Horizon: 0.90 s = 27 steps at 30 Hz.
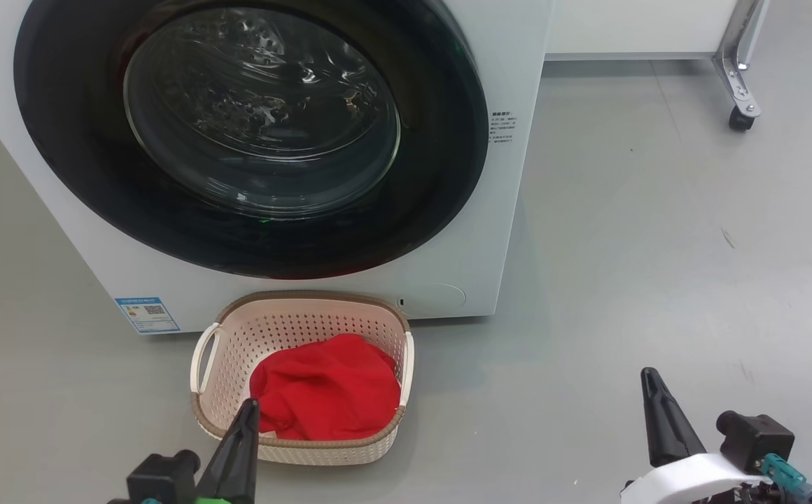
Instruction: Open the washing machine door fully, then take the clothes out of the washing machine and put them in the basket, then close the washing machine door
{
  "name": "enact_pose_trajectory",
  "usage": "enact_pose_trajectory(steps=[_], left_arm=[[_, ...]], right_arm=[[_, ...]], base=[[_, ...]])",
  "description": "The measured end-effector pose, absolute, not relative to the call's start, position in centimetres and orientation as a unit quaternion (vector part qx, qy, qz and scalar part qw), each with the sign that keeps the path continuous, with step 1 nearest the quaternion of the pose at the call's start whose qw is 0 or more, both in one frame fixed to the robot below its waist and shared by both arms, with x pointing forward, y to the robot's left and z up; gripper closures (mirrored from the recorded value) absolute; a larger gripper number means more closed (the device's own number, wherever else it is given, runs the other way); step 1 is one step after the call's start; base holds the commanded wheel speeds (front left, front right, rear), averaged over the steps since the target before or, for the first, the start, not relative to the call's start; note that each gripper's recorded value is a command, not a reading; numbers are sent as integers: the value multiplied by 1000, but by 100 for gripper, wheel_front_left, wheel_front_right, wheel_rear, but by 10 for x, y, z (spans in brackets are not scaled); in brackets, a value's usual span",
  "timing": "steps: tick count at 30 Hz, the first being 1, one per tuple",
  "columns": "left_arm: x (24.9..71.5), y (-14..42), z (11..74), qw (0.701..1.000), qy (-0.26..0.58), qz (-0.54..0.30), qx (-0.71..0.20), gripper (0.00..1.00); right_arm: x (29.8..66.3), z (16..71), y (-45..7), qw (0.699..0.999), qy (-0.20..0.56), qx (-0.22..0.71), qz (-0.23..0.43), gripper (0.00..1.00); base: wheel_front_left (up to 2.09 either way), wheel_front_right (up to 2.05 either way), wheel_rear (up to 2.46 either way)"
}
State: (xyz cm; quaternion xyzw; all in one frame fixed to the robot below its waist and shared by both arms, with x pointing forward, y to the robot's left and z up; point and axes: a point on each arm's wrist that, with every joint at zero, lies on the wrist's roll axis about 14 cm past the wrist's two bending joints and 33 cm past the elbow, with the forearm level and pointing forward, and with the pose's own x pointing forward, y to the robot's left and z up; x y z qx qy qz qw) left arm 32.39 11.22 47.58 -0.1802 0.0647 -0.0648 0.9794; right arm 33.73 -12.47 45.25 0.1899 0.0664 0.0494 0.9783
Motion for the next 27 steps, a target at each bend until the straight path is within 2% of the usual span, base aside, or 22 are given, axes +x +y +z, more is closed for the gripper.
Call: enact_pose_trajectory(steps=[27], left_arm=[[332,138,465,930,97,-12,-355,100]], right_arm=[[345,449,-153,928,87,362,-13,100]], base=[[0,0,0]])
